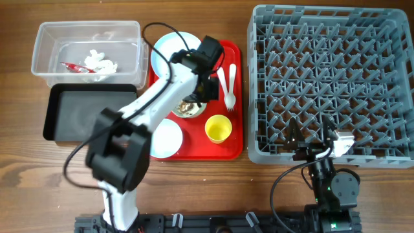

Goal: Sort waste into correct bins and load items into the dishwasher rack
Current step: 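Carry the green bowl over the black tray and tip out the rice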

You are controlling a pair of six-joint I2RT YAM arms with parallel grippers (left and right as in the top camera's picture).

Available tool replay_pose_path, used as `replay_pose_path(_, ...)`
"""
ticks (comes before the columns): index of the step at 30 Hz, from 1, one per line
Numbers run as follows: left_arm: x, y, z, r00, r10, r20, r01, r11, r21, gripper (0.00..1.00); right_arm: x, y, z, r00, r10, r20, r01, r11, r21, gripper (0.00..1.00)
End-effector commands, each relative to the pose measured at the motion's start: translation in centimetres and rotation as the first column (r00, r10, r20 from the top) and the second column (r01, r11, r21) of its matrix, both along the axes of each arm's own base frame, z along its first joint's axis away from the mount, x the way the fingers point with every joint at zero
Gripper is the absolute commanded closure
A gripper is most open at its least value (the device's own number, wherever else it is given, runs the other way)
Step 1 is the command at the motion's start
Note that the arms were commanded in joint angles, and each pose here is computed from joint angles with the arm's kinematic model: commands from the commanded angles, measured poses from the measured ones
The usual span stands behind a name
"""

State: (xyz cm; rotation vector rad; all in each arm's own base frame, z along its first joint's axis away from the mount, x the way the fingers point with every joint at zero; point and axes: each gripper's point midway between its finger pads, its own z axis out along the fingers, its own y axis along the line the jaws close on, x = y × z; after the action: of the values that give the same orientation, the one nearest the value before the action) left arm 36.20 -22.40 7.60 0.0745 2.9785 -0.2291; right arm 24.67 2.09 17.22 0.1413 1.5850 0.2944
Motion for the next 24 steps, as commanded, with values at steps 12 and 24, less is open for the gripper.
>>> replay_pose_path(12, -4.6, 14.6, 13.5, 0.953, 0.299, 0.036, -0.296, 0.952, -0.076, 0.96, 0.0, 0.2, 0.1, 1.0, 0.014, 0.005, -0.014, 1.0, 0.015, 0.0)
replay_pose_path(24, -3.4, 21.7, 8.9, 0.929, 0.37, -0.004, -0.329, 0.823, -0.463, 0.96, 0.0, 0.2, 0.1, 1.0, 0.014, 0.005, -0.014, 1.0, 0.015, 0.0)
